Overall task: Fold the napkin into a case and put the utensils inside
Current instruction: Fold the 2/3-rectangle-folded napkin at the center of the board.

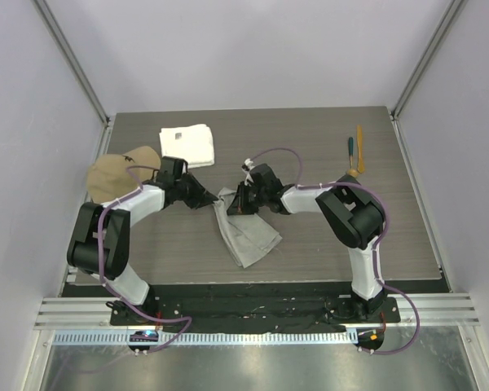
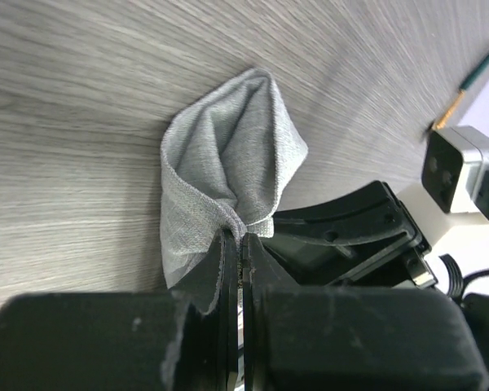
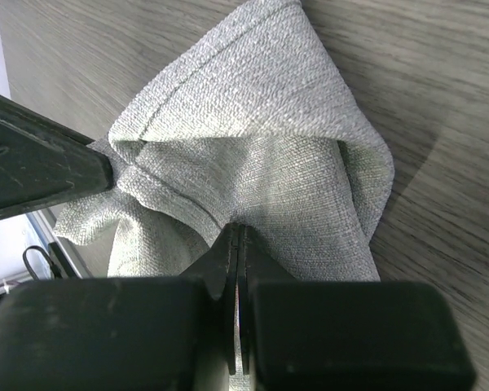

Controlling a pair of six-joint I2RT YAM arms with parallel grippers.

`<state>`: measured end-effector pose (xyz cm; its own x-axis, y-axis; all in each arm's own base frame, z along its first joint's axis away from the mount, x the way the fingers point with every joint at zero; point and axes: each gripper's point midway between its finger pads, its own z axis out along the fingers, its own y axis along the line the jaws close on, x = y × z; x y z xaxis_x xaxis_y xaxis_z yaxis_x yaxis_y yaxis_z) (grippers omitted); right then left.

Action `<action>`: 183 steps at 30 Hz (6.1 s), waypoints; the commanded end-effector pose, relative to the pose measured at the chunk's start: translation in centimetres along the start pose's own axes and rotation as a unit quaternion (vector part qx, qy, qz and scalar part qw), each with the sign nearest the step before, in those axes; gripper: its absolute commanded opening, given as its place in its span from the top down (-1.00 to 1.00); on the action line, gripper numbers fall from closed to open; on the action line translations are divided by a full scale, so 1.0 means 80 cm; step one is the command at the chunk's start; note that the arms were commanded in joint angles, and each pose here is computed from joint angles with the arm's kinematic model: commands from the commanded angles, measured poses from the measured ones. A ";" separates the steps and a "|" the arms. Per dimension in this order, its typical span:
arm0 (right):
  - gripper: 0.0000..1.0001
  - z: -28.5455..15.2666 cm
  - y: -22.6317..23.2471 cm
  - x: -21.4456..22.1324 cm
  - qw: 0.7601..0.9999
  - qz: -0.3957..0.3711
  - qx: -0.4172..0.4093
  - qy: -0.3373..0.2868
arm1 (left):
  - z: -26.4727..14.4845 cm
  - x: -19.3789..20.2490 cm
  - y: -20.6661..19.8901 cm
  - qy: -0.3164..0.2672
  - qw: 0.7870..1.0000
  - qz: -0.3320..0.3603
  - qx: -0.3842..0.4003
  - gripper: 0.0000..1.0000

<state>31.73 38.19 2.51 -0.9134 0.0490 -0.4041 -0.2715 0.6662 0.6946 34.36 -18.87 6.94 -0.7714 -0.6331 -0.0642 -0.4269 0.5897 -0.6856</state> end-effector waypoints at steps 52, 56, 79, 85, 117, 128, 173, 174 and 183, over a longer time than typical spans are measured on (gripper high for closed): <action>0.98 0.059 0.014 -0.022 0.997 -0.050 0.030 0.042 | -0.011 -0.023 -0.030 -0.014 0.997 0.056 0.043 1.00; 0.98 0.061 0.024 -0.009 0.999 0.000 -0.005 0.041 | 0.004 -0.033 -0.045 -0.018 0.998 0.052 0.042 1.00; 0.98 -0.007 0.037 -0.061 0.998 -0.049 -0.015 0.037 | 0.012 -0.038 -0.019 -0.029 0.998 0.051 -0.006 1.00; 0.98 0.011 0.018 -0.032 0.998 -0.039 0.001 0.047 | 0.013 -0.044 -0.034 -0.031 0.998 0.050 0.005 1.00; 0.98 -0.030 -0.004 -0.006 0.998 -0.040 0.042 0.027 | 0.046 -0.046 -0.030 -0.024 0.998 0.058 -0.013 1.00; 0.98 0.002 0.021 0.049 0.999 0.027 -0.003 0.028 | 0.062 -0.033 -0.019 -0.005 0.997 0.069 -0.028 0.99; 0.13 0.007 0.003 -0.080 0.924 -0.358 0.133 0.024 | 0.032 -0.014 -0.023 0.025 0.992 0.114 -0.042 1.00; 0.12 0.008 0.000 -0.080 0.923 -0.359 0.139 0.023 | 0.031 -0.014 -0.024 0.025 0.992 0.115 -0.040 1.00; 0.41 0.009 -0.001 -0.089 0.923 -0.354 0.151 0.010 | 0.033 -0.011 -0.024 0.033 0.992 0.114 -0.036 1.00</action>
<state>36.67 37.24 2.82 -0.5825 -0.5214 -0.6236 -0.7171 0.6908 0.0923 36.73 -20.19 4.10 -0.8743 -0.4670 -0.1324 -0.3184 0.7576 -0.5699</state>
